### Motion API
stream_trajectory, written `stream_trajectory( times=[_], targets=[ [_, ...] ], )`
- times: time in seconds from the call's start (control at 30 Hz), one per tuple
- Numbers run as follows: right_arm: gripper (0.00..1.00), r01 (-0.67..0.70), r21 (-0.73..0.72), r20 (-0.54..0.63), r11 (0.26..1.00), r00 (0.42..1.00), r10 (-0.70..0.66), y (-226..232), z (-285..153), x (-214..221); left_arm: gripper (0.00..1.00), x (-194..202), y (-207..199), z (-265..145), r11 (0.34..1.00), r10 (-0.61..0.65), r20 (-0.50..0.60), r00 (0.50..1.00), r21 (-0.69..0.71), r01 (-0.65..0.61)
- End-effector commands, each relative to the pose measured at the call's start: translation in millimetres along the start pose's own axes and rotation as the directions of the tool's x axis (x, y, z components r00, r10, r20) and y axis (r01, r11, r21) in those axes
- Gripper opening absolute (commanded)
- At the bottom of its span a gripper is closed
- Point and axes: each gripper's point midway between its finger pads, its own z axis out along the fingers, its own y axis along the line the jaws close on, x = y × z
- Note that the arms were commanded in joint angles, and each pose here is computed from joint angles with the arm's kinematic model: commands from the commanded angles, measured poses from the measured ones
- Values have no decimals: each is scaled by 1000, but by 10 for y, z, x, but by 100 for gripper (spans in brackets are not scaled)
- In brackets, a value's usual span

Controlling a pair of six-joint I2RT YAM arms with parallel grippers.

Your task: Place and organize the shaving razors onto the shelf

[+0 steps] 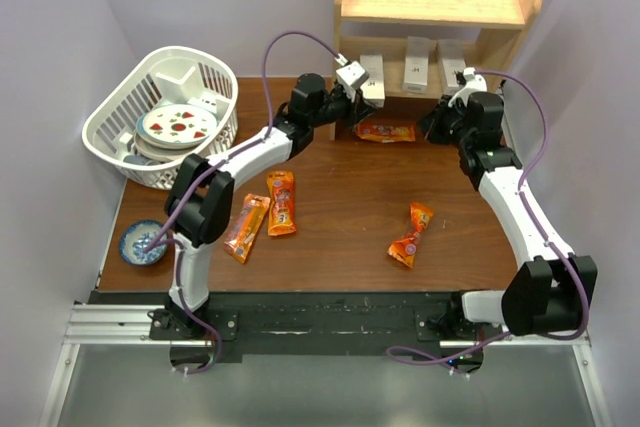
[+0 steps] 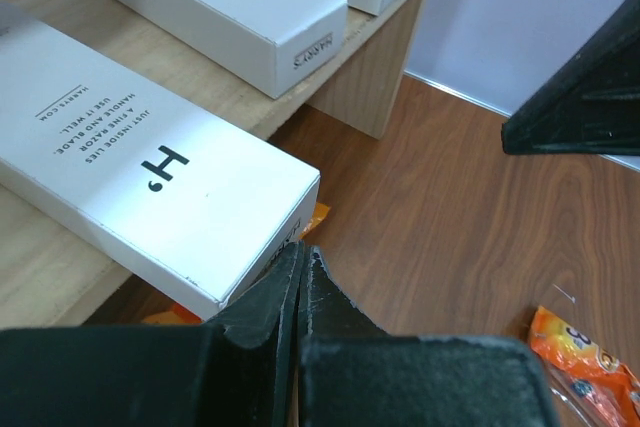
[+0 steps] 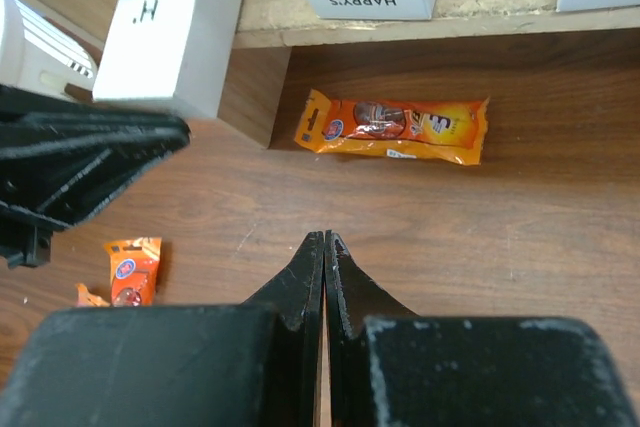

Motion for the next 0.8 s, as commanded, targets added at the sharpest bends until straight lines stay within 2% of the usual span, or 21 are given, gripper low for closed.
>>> stream_trajectory(
  times=[0.0,0.4,0.7,0.73,0.77],
  targets=[
    [0,36,-38,93,999,995,-33,116,-18,-310,0,-424,144,68,996,78,110,991,-61,-72],
    [0,35,-29,109,999,994,-31,98,-32,-320,0,-397,472,86,977,100,94,991,-200,-80],
    [0,37,-42,124,998,992,-31,107,-18,-321,0,-419,774,-48,933,99,81,992,-354,-64],
    [8,45,-83,113,996,993,-36,173,-5,-288,0,-416,788,-55,932,98,80,992,-358,-64],
    [11,55,-110,117,992,992,-42,224,-10,-299,0,-429,785,-66,931,100,79,992,-360,-65]
  ],
)
